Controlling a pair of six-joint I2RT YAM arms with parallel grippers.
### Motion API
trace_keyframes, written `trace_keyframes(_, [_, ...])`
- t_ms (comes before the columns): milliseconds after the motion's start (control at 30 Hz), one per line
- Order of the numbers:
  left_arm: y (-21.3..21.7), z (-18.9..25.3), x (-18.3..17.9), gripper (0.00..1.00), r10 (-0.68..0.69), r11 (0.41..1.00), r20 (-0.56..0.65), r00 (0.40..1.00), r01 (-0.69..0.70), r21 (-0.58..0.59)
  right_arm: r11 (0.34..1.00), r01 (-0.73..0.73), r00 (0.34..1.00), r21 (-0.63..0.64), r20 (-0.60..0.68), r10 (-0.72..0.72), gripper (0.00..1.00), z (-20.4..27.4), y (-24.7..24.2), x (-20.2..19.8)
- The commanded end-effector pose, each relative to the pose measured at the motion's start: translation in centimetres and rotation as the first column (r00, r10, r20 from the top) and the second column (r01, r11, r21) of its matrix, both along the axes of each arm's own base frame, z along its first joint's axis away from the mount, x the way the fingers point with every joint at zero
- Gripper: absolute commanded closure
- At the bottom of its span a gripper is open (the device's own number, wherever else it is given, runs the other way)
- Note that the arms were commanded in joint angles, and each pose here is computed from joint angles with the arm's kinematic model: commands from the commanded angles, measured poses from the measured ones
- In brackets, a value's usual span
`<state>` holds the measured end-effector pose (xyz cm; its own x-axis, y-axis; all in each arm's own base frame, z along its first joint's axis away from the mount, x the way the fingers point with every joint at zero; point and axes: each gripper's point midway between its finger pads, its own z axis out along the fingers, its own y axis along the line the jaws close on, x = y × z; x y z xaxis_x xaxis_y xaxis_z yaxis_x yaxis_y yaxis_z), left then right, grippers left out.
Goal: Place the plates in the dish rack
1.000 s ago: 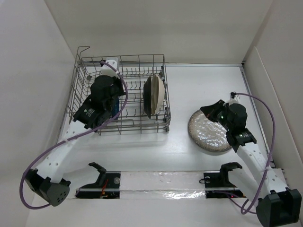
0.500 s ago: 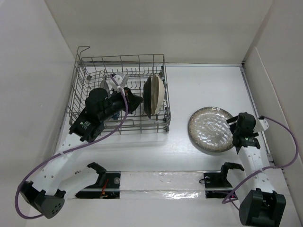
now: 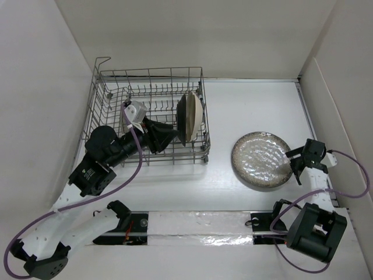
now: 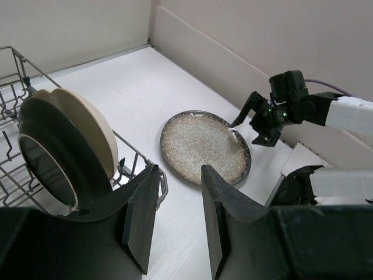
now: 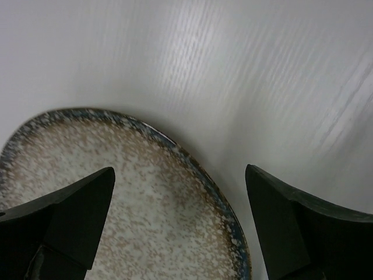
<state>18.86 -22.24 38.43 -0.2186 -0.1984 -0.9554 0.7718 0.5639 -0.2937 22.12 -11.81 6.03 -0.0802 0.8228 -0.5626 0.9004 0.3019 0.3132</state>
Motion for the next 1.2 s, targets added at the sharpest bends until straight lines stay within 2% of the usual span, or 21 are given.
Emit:
trace_keyframes(0, [0.4, 1.9, -0.4, 0.68, 0.007, 0.999, 0.050, 0.999, -0.005, -0.035, 0.994, -0.086, 0.996, 0.068, 0.018, 0.085, 0.00, -0.4, 1.7, 0.3])
trace_keyframes(200, [0.8, 1.9, -0.4, 0.68, 0.024, 0.999, 0.055, 0.998, -0.022, -0.037, 0.961, -0.164, 0.986, 0.221, 0.010, 0.166, 0.00, -4.1, 4.7, 1.0])
trace_keyframes(267, [0.6, 1.9, -0.4, 0.68, 0.021, 0.999, 0.055, 0.998, -0.019, -0.035, 0.933, -0.215, 0.976, 0.288, 0.073, 0.203, 0.00, -5.1, 6.3, 2.3])
trace_keyframes(300, [0.4, 1.6, -0.2, 0.68, 0.017, 0.999, 0.046, 0.999, -0.016, -0.031, 0.923, -0.228, 0.974, 0.310, 0.088, 0.211, 0.11, -5.6, 7.0, 2.5])
trace_keyframes(333, [0.3, 1.4, 0.0, 0.68, 0.019, 1.000, 0.040, 0.999, -0.018, -0.026, 0.923, -0.217, 0.976, 0.316, 0.088, 0.200, 0.15, -5.9, 7.0, 2.6])
trace_keyframes(567, [-0.2, 0.2, 1.0, 0.68, 0.029, 1.000, 0.019, 0.999, -0.029, 0.005, 0.914, -0.295, 0.918, 0.279, 0.348, 0.191, 0.18, -2.5, 6.2, 9.3])
trace_keyframes(633, [-0.1, -0.1, 1.4, 0.68, 0.051, 0.999, 0.017, 0.999, -0.051, 0.013, 0.897, -0.310, 0.920, 0.315, 0.337, 0.199, 0.19, -3.9, 6.3, 10.7])
trace_keyframes(667, [0.0, -0.4, 1.7, 0.68, 0.061, 0.998, 0.012, 0.998, -0.061, 0.020, 0.888, -0.359, 0.891, 0.286, 0.389, 0.234, 0.19, -2.5, 5.9, 13.0])
trace_keyframes(733, [-0.1, -1.0, 2.4, 0.68, 0.083, 0.996, -0.002, 0.997, -0.082, 0.038, 0.874, -0.378, 0.892, 0.307, 0.374, 0.255, 0.24, -3.8, 5.7, 14.4])
trace_keyframes(800, [-0.4, -1.7, 2.9, 0.68, 0.086, 0.995, -0.016, 0.996, -0.085, 0.056, 0.895, -0.357, 0.899, 0.268, 0.359, 0.251, 0.25, -3.7, 4.2, 15.2])
trace_keyframes(867, [-0.6, -2.2, 3.1, 0.68, 0.083, 0.994, -0.025, 0.996, -0.081, 0.070, 0.901, -0.353, 0.897, 0.251, 0.366, 0.250, 0.25, -3.3, 3.8, 14.7])
trace_keyframes(967, [-0.9, -2.5, 3.3, 0.68, 0.077, 0.994, -0.034, 0.996, -0.074, 0.078, 0.914, -0.328, 0.923, 0.238, 0.286, 0.257, 0.23, -4.2, 4.1, 11.6])
trace_keyframes(1033, [-1.0, -2.4, 3.2, 0.68, 0.072, 0.995, -0.030, 0.997, -0.070, 0.077, 0.913, -0.314, 0.940, 0.261, 0.220, 0.261, 0.22, -5.6, 4.8, 9.0])
trace_keyframes(1167, [-0.8, -2.2, 3.1, 0.68, 0.074, 0.995, -0.025, 0.997, -0.072, 0.070, 0.898, -0.292, 0.954, 0.329, 0.174, 0.246, 0.20, -7.6, 6.1, 3.8])
